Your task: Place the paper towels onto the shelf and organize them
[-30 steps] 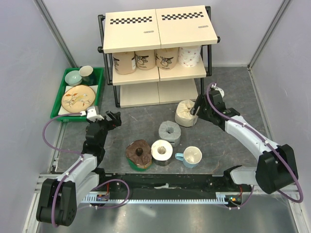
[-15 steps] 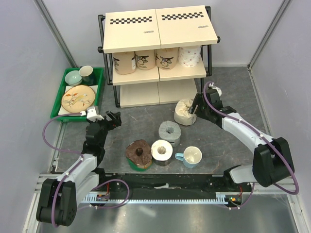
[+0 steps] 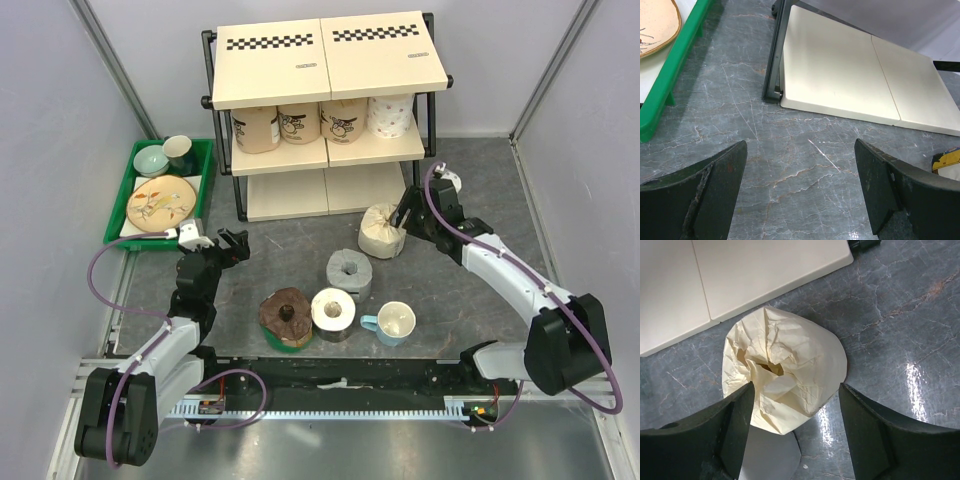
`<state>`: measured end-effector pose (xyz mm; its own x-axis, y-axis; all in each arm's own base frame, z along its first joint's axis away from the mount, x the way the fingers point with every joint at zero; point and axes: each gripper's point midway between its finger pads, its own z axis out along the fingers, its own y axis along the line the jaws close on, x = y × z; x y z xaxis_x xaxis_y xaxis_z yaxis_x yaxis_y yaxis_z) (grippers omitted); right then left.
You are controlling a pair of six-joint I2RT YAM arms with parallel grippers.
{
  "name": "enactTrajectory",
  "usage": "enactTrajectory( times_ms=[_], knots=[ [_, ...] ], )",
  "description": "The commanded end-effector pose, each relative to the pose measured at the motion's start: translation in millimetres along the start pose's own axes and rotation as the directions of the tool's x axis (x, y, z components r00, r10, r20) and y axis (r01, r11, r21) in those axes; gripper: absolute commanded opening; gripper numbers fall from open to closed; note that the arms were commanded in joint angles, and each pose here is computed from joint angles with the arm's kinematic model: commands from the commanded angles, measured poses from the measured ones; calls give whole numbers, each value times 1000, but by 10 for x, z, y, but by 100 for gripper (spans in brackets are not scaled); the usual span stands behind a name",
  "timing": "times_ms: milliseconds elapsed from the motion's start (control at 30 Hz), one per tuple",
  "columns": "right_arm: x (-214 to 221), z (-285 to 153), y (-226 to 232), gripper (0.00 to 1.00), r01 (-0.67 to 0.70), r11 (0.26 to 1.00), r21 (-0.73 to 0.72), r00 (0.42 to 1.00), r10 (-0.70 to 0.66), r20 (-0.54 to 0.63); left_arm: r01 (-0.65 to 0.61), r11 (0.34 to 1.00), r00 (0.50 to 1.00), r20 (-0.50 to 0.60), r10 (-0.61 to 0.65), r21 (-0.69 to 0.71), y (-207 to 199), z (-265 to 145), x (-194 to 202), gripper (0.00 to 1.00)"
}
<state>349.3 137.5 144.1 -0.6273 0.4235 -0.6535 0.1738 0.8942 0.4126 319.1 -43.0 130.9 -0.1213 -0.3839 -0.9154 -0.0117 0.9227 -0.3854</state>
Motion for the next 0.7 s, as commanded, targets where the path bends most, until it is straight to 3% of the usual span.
enactTrajectory(
  times_ms=[0, 433, 667],
  knots=[
    [-225, -3, 166, 76, -4, 1000, -29, 998, 6, 56, 29, 1000, 998, 49, -29, 11, -60, 33, -157, 95],
    [-9, 263, 40, 74, 23, 999, 24, 1000, -23, -10, 29, 1000, 998, 52, -30, 10, -59, 33, -161, 95],
    [37, 348, 65, 63, 49, 998, 25, 998, -48, -32, 29, 1000, 998, 52, -30, 10, -61, 35, -164, 95]
  ],
)
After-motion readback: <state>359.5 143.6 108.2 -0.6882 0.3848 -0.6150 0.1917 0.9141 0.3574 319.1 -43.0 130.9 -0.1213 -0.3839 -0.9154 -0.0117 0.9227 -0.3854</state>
